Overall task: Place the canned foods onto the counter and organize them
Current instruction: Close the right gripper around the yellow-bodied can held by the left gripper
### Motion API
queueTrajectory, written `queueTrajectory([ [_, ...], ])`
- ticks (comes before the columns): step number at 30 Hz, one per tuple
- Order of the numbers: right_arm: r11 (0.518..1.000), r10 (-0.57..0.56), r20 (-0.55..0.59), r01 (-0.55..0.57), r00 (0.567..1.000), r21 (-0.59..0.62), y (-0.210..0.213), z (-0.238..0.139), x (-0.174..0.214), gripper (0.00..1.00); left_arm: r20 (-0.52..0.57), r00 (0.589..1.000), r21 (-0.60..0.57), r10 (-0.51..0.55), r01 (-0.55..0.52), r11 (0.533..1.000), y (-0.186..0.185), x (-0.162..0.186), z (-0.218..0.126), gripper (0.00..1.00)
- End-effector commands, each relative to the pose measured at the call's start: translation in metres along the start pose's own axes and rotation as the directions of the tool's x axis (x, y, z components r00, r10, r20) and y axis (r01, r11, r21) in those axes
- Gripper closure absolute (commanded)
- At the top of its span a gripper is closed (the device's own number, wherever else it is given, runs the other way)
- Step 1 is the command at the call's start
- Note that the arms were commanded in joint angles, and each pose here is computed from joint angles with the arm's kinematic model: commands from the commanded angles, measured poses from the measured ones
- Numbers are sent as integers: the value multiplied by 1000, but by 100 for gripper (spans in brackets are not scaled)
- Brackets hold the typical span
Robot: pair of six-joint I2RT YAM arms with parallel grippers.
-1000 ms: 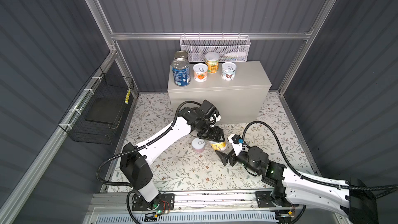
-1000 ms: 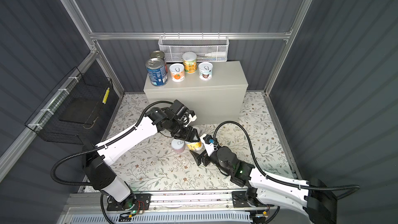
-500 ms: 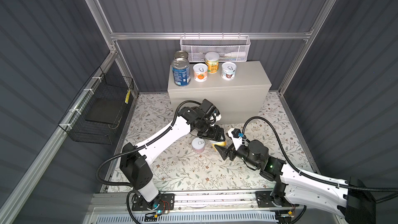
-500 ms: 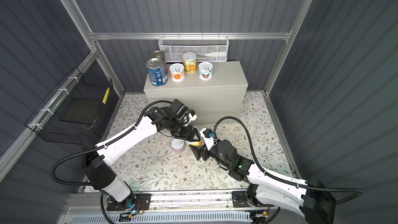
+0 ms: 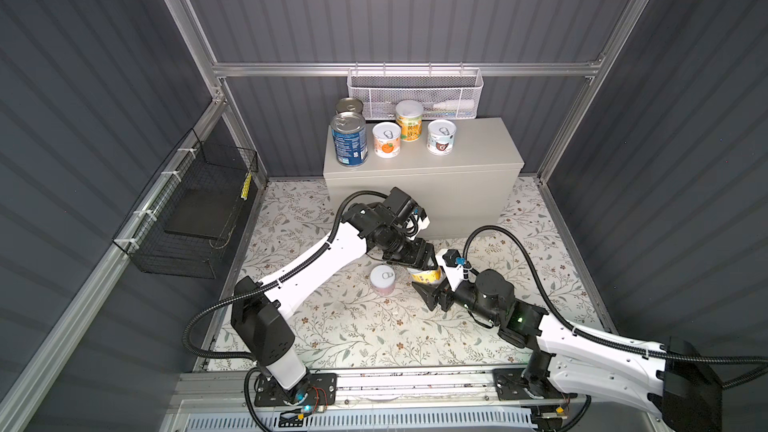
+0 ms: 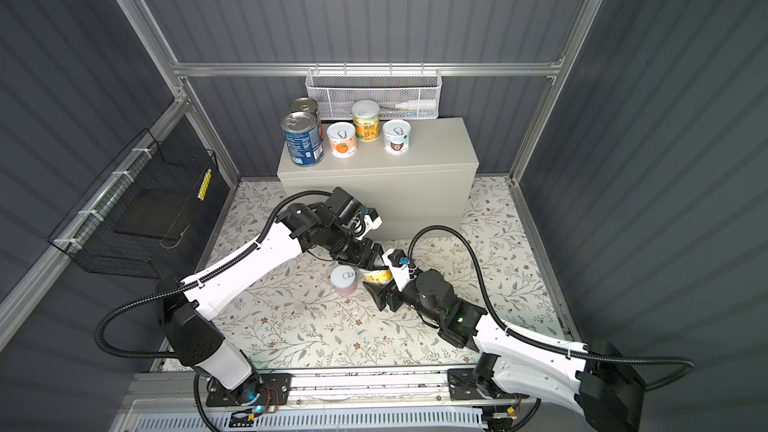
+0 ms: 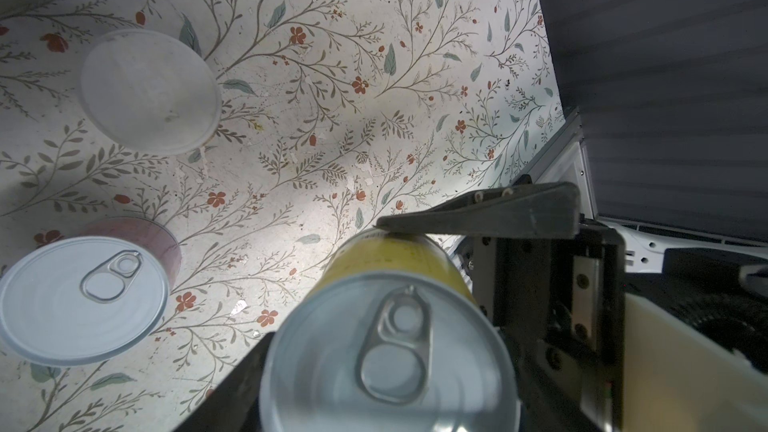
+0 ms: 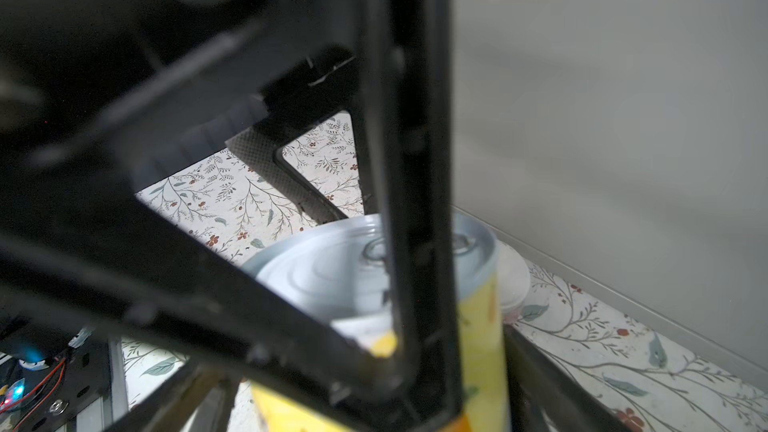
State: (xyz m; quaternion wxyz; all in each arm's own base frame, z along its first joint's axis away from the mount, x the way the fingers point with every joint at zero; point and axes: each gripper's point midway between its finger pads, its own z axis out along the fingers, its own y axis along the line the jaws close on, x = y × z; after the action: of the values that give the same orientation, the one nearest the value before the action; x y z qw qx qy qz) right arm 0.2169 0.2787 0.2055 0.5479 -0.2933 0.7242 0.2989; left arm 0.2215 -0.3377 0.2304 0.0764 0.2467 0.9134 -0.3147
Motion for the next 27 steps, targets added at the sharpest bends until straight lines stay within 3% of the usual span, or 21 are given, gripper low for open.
queueTrajectory([
  [1,1000,-26,28,26,999,9,0,1,-12,7,39,999,75,25,-28,997,-18,-4,-18,47],
  [19,999,-26,94,23,995,30,-3,6,-27,8,23,1000,64,20,-22,998,-16,-2,-15,47],
  [27,999,-7,119,2,993,44,-6,7,-30,20,15,1000,78,20,-21,997,-17,-2,-13,47],
])
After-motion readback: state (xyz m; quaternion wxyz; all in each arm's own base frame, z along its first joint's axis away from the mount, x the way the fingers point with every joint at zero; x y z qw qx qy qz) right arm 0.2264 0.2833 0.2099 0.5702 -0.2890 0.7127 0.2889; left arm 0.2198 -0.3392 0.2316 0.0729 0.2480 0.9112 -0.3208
